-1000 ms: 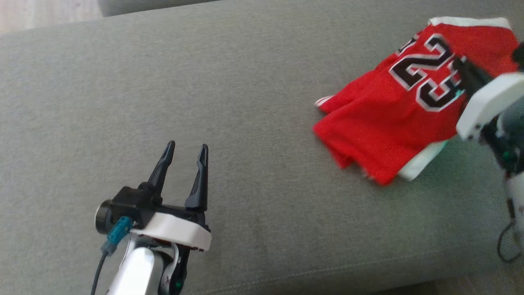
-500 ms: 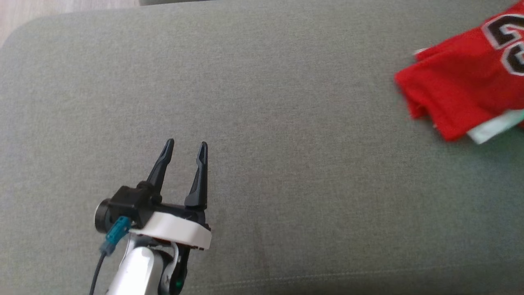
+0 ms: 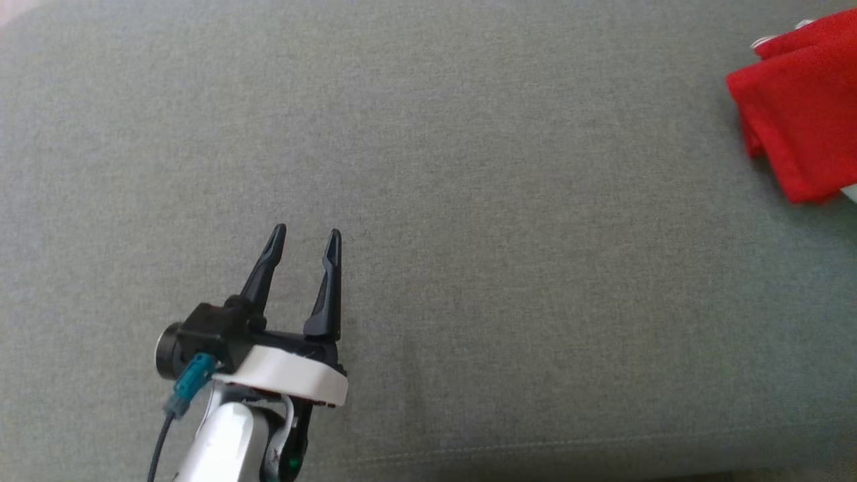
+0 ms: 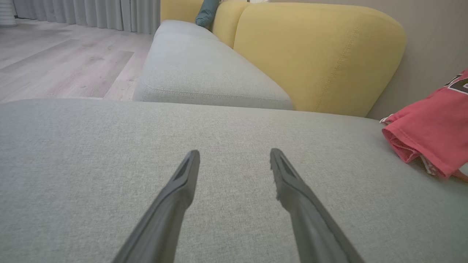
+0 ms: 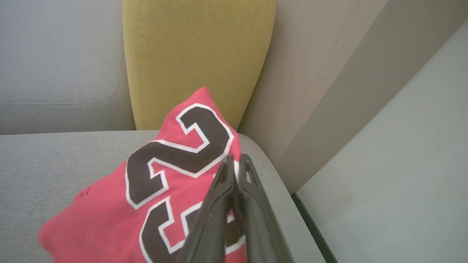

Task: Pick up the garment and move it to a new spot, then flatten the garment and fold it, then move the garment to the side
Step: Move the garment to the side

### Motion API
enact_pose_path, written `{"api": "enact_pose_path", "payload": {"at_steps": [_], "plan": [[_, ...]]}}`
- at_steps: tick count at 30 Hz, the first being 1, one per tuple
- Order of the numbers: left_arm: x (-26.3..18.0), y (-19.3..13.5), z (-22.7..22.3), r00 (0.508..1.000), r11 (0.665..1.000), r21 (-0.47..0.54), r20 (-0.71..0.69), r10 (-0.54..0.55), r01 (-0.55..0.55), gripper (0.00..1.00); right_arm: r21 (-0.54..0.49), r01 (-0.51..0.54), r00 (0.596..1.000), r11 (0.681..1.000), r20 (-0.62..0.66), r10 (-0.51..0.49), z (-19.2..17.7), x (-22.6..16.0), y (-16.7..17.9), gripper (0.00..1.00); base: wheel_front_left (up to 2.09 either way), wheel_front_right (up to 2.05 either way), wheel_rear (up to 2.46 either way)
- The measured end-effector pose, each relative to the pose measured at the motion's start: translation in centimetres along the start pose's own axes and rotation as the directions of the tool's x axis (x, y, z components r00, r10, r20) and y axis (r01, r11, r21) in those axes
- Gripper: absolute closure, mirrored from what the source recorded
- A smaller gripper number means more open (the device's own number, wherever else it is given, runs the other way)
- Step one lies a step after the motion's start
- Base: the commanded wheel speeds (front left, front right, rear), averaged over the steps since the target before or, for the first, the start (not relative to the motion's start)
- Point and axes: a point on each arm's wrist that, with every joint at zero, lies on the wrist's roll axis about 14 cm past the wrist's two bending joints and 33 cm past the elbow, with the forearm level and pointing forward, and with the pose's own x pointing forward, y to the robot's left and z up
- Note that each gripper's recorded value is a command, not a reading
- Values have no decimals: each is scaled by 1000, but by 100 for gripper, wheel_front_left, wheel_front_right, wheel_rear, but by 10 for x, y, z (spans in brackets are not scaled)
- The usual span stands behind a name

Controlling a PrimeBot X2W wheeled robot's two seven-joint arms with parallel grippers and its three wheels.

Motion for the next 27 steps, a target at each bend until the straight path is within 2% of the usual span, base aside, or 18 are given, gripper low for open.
{"api": "enact_pose_path", "payload": {"at_steps": [6,7,8,9,10,11,14,19,27], "plan": [[0,4,-6,1000,1000,-3,-17,10,-10,0,-79,66,998,995,-16,-67,-7,3,-14,100,0,0,0],[0,4,-7,1000,1000,-4,-18,11,-11,0,-91,79,997,993,-19,-81,-7,3,-17,91,0,0,0],[1,5,-7,1000,1000,-4,-19,11,-12,0,-98,89,996,991,-21,-91,-9,3,-20,61,0,0,0],[1,4,-8,1000,1000,-4,-20,11,-11,0,-102,93,995,990,-20,-96,-11,2,-20,40,0,0,0],[1,4,-8,1000,1000,-5,-21,10,-11,0,-105,93,995,990,-22,-95,-13,1,-18,11,0,0,0],[1,4,-8,1000,1000,-5,-22,7,-7,0,-112,90,995,990,-30,-94,-17,1,-16,0,0,0,0],[1,1,-9,1000,1000,-3,-24,-2,2,0,-120,84,995,989,-52,-91,-26,-2,-10,0,0,0,0],[2,-1,-9,1000,1000,2,-25,-9,9,0,-117,103,993,988,-41,-108,-22,-5,-14,0,0,0,0],[1,-4,-5,1000,1000,6,-15,-17,17,0,-96,78,996,992,-36,-82,-26,-14,-2,0,0,0,0]]}}
